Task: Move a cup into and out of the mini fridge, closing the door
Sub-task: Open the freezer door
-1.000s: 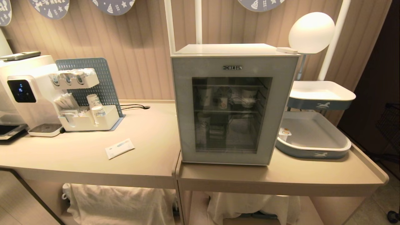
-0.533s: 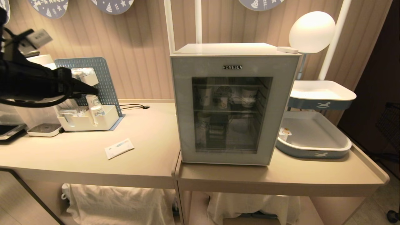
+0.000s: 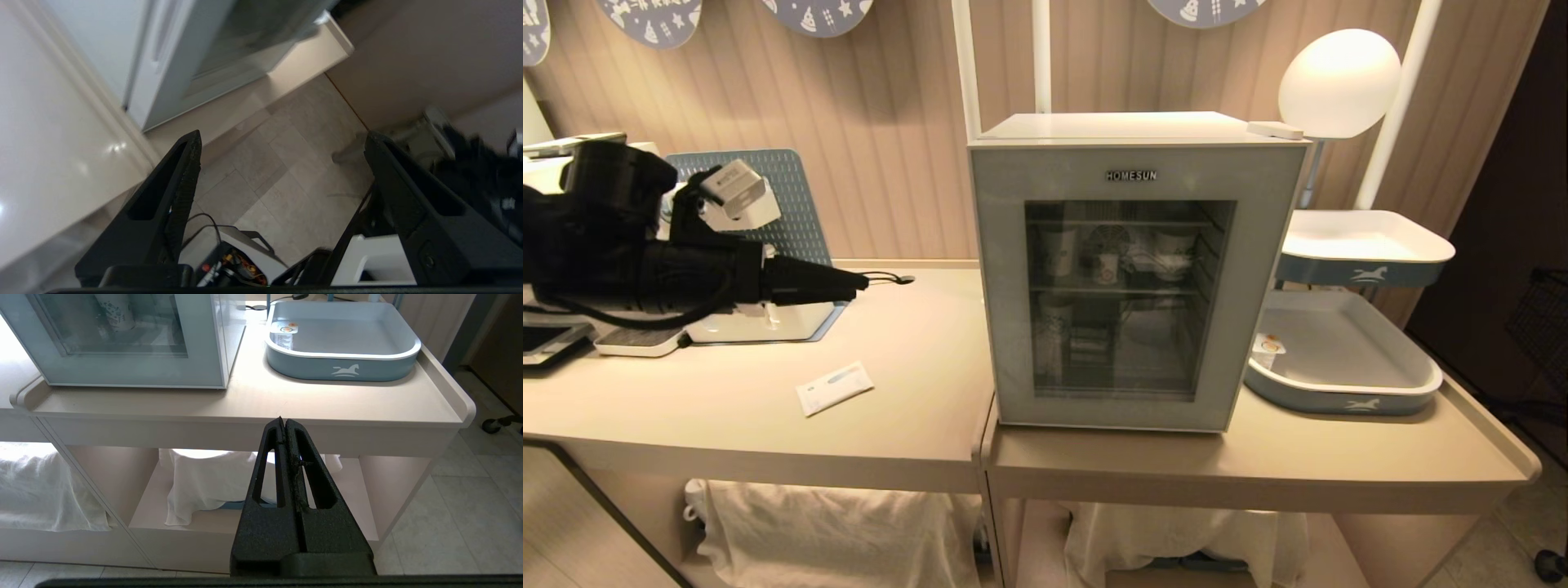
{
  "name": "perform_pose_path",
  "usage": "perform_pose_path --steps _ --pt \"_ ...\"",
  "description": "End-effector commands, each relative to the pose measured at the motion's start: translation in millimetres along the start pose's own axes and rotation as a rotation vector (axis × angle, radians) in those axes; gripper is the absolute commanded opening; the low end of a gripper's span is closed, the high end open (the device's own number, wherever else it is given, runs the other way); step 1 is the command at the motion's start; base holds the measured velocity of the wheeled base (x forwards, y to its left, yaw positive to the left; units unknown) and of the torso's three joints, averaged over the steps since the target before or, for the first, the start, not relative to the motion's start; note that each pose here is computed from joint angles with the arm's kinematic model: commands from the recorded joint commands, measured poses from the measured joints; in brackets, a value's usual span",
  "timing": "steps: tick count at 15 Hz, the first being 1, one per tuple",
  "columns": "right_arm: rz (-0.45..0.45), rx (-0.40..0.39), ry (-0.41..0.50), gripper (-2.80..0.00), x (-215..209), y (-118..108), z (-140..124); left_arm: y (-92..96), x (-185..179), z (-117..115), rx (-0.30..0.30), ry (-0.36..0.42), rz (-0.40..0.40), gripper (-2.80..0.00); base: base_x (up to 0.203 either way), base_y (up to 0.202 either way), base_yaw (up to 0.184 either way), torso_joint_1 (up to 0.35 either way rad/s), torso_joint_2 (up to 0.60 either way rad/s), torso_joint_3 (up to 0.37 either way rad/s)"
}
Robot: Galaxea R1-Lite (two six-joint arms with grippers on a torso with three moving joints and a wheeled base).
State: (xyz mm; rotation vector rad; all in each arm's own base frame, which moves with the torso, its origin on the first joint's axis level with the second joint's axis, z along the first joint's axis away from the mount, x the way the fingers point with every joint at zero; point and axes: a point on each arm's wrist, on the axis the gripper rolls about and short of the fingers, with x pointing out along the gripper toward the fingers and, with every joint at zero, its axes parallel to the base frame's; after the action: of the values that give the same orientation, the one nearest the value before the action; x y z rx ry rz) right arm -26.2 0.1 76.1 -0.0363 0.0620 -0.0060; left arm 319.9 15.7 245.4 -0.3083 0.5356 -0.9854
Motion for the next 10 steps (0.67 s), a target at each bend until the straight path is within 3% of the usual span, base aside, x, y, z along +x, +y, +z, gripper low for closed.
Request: perform_pose_path --steps 1,4,8,10 --pt "0.0 -0.002 0.002 -2.8 0.1 0.0 0.0 15.0 8.8 -19.8 0.087 -0.017 -0.103 0.0 0.0 0.0 0.0 0.0 0.0 0.0" --pt "0.0 -0.002 0.001 -2.8 0.1 0.0 0.0 51.4 33.4 -46.6 0.261 -0.067 -0.246 0.0 0.0 0.0 0.0 0.0 0.0 0.0" --pt "0.0 -0.013 -0.026 -2.8 1.0 0.0 1.2 70.0 72.3 -63.1 0.415 -0.074 -0.3 0.0 0.0 0.0 0.0 0.0 0.0 0.0" --pt "0.0 -0.017 -0.044 -2.8 1.6 0.0 1.8 76.4 90.5 -66.0 0.463 -0.074 -0.295 0.0 0.0 0.0 0.0 0.0 0.0 0.0"
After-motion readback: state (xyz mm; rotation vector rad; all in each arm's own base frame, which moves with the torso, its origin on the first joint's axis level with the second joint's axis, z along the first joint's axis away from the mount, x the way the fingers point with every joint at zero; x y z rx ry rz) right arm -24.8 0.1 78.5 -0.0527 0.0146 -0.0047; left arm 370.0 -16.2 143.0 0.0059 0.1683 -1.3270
